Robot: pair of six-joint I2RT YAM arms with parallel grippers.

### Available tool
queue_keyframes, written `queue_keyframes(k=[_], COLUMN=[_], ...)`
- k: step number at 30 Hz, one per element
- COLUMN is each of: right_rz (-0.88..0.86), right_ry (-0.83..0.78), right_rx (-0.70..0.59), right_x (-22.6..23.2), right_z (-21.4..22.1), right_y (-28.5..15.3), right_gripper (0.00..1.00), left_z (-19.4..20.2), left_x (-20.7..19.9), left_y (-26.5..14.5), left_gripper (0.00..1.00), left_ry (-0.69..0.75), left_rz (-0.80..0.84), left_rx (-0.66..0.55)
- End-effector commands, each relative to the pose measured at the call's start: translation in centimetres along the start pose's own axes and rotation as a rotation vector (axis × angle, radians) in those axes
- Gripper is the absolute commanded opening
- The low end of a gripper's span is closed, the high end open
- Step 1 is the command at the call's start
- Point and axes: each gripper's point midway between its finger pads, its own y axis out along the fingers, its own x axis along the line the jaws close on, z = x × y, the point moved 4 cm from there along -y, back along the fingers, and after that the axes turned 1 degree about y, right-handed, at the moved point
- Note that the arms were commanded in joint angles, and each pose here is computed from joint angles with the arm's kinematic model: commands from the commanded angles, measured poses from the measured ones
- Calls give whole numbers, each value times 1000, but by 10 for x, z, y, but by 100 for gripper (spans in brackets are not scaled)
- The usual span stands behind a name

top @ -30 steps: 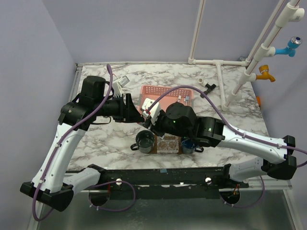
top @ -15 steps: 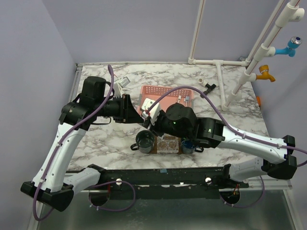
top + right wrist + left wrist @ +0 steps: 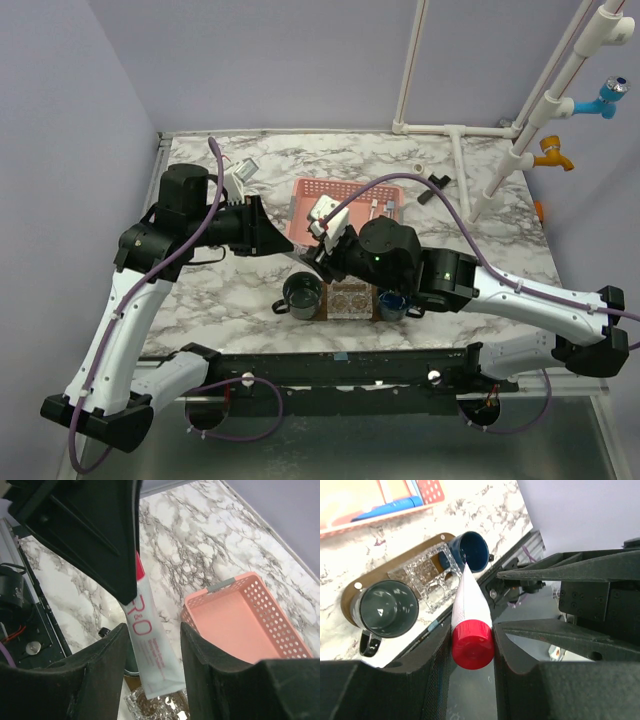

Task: Prepare toiletry sets of a toothbrush and toothpaste on the tray

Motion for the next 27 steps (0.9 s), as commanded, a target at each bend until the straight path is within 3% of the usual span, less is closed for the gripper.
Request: queue_keyframes(k=[1,16,19,27], right_rz=[94,220,185,69], right_ry=[83,625,770,977], right_rx=[-22,-99,-140,-203], right_x=[-10,-88,-99,-97], right_z=[-2,3,6,13], right_y=[-7,2,-3,-14], right_gripper=[51,53,53,56], left_z=[-15,-27,-27,-24], left_x=[1,7,3,-11], left_y=[-10,-33,-35,-37], left_gripper=[0,0,0,0], left_ry=[16,-44,-71,-112], left_rz=[-23,-14,33,185], left_rx=[-125,-350,-379,-423])
